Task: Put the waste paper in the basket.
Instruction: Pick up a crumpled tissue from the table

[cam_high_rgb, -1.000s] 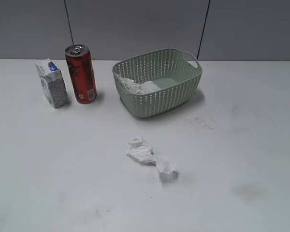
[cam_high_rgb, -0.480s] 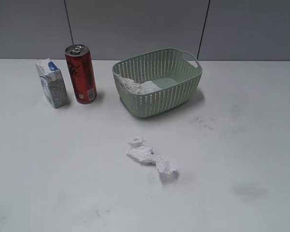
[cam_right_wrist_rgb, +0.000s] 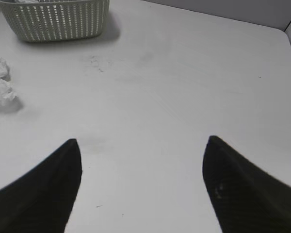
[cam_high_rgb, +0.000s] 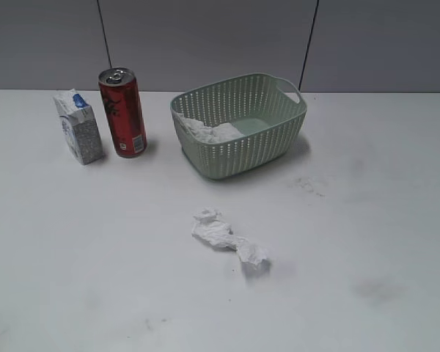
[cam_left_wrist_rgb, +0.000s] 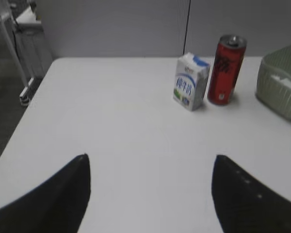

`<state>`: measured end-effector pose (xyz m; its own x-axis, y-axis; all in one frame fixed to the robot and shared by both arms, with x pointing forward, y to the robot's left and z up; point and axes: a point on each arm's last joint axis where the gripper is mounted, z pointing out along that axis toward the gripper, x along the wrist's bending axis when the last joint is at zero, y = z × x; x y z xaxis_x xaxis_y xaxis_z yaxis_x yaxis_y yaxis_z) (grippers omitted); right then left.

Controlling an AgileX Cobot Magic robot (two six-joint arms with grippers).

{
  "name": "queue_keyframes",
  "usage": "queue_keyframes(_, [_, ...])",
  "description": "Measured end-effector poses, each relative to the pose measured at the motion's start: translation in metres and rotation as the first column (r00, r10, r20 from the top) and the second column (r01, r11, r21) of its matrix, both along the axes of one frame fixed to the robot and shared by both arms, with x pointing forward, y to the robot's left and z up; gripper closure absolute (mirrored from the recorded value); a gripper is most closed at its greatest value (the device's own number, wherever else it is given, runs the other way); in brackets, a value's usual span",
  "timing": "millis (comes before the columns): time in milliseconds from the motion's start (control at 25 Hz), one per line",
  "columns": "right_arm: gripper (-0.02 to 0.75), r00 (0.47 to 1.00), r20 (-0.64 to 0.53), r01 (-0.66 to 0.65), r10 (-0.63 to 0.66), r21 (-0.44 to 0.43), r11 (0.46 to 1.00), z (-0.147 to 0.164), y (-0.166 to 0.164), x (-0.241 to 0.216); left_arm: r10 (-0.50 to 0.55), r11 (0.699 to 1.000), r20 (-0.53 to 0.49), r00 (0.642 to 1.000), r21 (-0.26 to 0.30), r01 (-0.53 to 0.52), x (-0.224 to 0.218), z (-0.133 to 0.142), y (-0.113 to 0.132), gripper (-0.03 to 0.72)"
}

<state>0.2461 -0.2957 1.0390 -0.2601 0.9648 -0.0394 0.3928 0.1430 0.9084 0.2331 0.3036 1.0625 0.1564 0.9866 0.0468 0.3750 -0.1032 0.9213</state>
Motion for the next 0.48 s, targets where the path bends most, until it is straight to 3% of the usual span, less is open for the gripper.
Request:
queue_keyframes(120, [0.15,1.0,0.0,0.0,0.0,0.0,1.0,0.0,0.0,0.0,-0.004,1.0,0.082,0.997,-0.018,0.006,0.008,0.017,-0.002,0.097])
queue_keyframes(200, [0.15,1.0,0.0,0.0,0.0,0.0,1.0,0.0,0.0,0.0,-0.013,0.999,0.077,0.997,-0.034,0.016,0.024,0.024,-0.006,0.097])
queue_keyframes(480, [0.15,1.0,0.0,0.0,0.0,0.0,1.0,0.0,0.0,0.0,-0.114,0.989,-0.093,0.989,-0.1,0.105,0.112,0.033,-0.031,0.097])
